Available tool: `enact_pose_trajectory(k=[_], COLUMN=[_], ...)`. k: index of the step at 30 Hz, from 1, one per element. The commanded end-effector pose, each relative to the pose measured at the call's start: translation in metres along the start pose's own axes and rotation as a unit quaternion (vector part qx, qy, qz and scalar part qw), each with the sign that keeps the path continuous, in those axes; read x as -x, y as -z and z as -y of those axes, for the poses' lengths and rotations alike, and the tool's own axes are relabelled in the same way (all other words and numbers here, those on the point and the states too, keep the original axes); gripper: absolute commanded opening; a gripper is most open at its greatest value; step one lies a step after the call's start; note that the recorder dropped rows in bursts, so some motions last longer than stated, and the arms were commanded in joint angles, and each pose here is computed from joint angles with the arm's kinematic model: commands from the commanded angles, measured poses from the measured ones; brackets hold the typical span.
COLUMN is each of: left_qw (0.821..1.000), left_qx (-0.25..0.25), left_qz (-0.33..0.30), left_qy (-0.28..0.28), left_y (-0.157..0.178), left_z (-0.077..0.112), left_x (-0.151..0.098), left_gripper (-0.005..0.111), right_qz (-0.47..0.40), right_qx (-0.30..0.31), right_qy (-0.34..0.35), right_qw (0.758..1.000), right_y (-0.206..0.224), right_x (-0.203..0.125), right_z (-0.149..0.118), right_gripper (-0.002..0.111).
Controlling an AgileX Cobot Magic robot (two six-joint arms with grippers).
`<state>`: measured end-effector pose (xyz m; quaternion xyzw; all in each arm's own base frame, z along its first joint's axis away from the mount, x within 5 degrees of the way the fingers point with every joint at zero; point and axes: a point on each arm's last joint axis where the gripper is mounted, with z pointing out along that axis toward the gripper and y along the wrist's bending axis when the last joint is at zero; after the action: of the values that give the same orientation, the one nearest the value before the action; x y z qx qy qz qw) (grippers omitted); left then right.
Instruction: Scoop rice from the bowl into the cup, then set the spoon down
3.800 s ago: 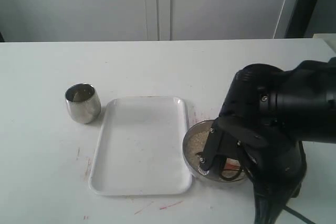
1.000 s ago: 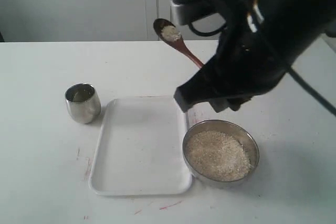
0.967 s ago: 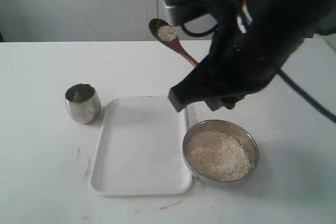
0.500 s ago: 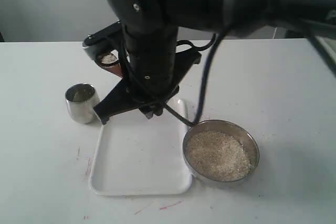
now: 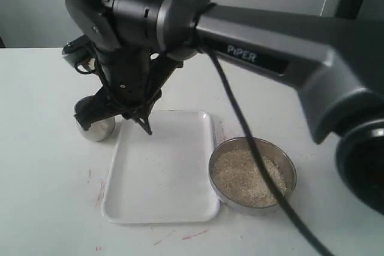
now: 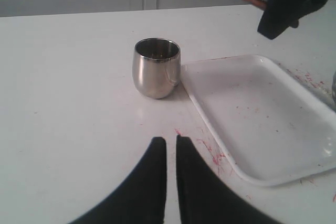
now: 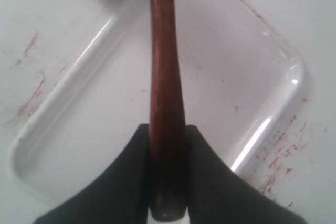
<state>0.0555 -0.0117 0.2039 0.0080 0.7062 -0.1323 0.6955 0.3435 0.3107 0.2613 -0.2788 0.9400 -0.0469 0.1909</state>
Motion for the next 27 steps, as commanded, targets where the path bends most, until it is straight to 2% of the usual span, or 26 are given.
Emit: enact_pose_trajectory(k=[1, 9, 18, 22, 27], left_qw=[1.0, 1.0, 1.0, 1.0, 1.0], left_qx=[-0.001, -0.001, -0.001, -0.001, -0.001], left_qz=[0.005, 0.005, 0.005, 0.005, 0.005], left_qy=[0.006, 0.006, 0.006, 0.006, 0.006], left_y=[0.0, 0.0, 0.0, 0.0, 0.0], left_z=[0.001, 0.001, 0.001, 0.001, 0.001], left_x=[0.002, 0.002, 0.002, 0.002, 0.002], left_gripper=[0.014, 0.014, 0.014, 0.014, 0.014], right_qz=[0.002, 0.0, 0.021, 0.023, 0.027], right_qx=[-0.043, -0.108, -0.162, -0.176, -0.191], right_qy=[0.043, 0.111, 0.149, 0.181, 0.189], right_qw=[0.998, 0.988, 0.975, 0.967, 0.963], right_y=[-0.018, -0.039, -0.035, -0.034, -0.033], right_x=[0.005, 0.003, 0.006, 0.006, 0.008], right_z=[-0.013, -0.029, -0.032, -0.034, -0.032], right_gripper=[0.0, 0.0, 0.0, 0.0, 0.0])
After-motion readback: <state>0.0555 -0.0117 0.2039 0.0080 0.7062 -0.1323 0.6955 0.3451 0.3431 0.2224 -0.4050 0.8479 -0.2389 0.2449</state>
